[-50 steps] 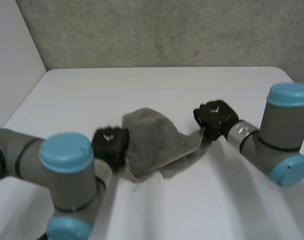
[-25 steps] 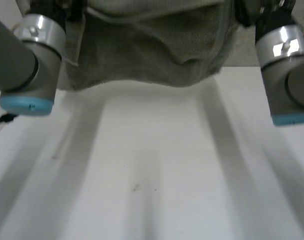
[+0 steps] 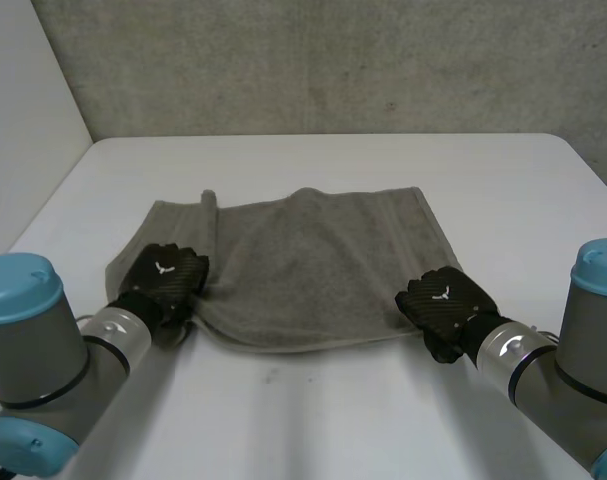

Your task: Fold the laundry

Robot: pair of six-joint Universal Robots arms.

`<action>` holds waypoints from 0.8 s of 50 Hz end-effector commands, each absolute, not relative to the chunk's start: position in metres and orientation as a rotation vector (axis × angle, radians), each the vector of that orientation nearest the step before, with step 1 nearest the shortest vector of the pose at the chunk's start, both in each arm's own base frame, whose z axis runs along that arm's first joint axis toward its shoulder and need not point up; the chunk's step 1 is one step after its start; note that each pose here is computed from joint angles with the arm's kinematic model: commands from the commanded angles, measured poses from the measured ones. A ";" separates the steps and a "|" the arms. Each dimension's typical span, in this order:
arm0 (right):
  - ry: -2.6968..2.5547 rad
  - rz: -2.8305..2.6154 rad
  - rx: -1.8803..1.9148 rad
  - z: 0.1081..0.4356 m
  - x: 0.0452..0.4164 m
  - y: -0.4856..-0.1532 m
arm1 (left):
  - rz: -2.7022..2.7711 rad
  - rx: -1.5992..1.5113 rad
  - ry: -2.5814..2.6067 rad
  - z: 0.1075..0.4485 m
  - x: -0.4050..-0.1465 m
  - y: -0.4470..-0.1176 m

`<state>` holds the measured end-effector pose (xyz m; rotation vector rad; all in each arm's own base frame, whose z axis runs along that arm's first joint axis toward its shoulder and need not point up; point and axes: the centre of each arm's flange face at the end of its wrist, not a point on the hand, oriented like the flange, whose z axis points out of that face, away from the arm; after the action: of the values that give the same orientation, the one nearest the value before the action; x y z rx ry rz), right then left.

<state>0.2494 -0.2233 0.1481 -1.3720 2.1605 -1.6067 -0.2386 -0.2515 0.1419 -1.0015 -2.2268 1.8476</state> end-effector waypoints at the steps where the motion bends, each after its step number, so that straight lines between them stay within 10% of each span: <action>1: 2.152 -1.637 -1.283 0.152 0.250 -0.228 | 1.917 -0.972 -2.198 0.168 -0.233 -0.248; 40: 2.236 -1.616 -0.965 0.146 0.236 -0.249 | 1.610 -0.781 -2.501 0.133 -0.196 -0.169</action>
<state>0.2361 -0.2488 0.1469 -0.9636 2.2330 -1.6194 -0.1947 -0.1633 0.1480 -0.7685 -2.4516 1.6860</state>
